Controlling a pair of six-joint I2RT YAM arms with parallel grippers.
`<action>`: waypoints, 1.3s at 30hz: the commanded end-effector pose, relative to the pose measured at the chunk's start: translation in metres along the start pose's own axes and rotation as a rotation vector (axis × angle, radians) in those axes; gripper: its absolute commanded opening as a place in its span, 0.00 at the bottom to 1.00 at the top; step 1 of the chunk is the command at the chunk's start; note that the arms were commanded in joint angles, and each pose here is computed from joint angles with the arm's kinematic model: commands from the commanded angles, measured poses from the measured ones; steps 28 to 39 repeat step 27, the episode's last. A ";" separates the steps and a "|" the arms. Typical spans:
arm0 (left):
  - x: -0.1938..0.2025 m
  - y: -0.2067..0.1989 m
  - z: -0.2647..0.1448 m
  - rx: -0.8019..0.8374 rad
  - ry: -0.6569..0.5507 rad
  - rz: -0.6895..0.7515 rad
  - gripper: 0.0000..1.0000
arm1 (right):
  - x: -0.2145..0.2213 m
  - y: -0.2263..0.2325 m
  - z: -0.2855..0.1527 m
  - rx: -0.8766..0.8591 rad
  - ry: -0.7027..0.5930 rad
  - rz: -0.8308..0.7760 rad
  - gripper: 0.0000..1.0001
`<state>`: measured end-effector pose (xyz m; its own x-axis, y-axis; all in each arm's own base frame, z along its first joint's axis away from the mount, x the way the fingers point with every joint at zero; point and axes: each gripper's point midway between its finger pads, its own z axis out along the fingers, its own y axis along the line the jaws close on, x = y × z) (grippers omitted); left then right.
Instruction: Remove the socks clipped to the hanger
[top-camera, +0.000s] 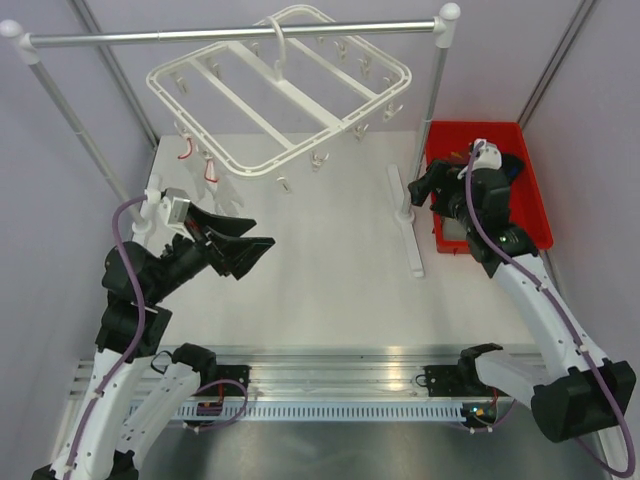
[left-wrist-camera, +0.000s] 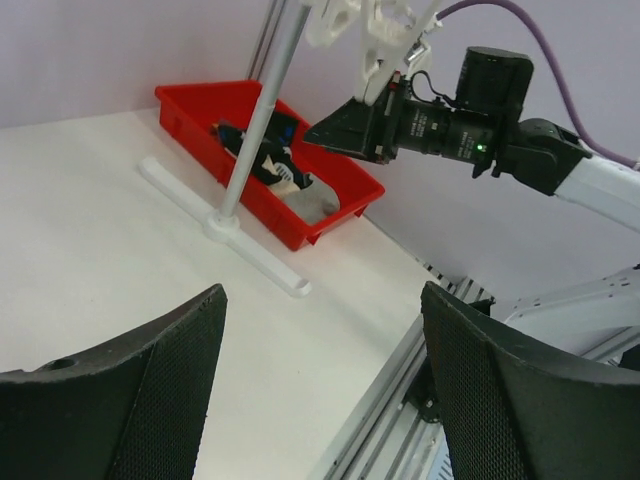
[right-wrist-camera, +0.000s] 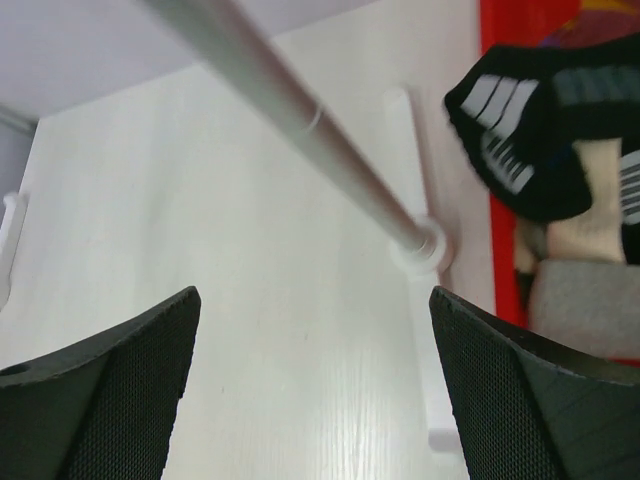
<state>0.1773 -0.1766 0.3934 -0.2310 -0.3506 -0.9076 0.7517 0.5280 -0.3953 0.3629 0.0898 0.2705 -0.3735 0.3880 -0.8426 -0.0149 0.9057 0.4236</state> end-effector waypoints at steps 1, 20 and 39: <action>0.032 0.019 -0.008 -0.069 0.090 -0.003 0.81 | 0.023 0.016 -0.015 -0.067 -0.003 -0.021 0.98; 0.076 0.089 -0.024 -0.396 0.149 -0.051 0.81 | 0.068 0.012 -0.054 -0.111 0.008 -0.101 0.98; 0.077 0.089 -0.024 -0.392 0.154 -0.048 0.81 | 0.063 0.013 -0.053 -0.107 0.003 -0.101 0.98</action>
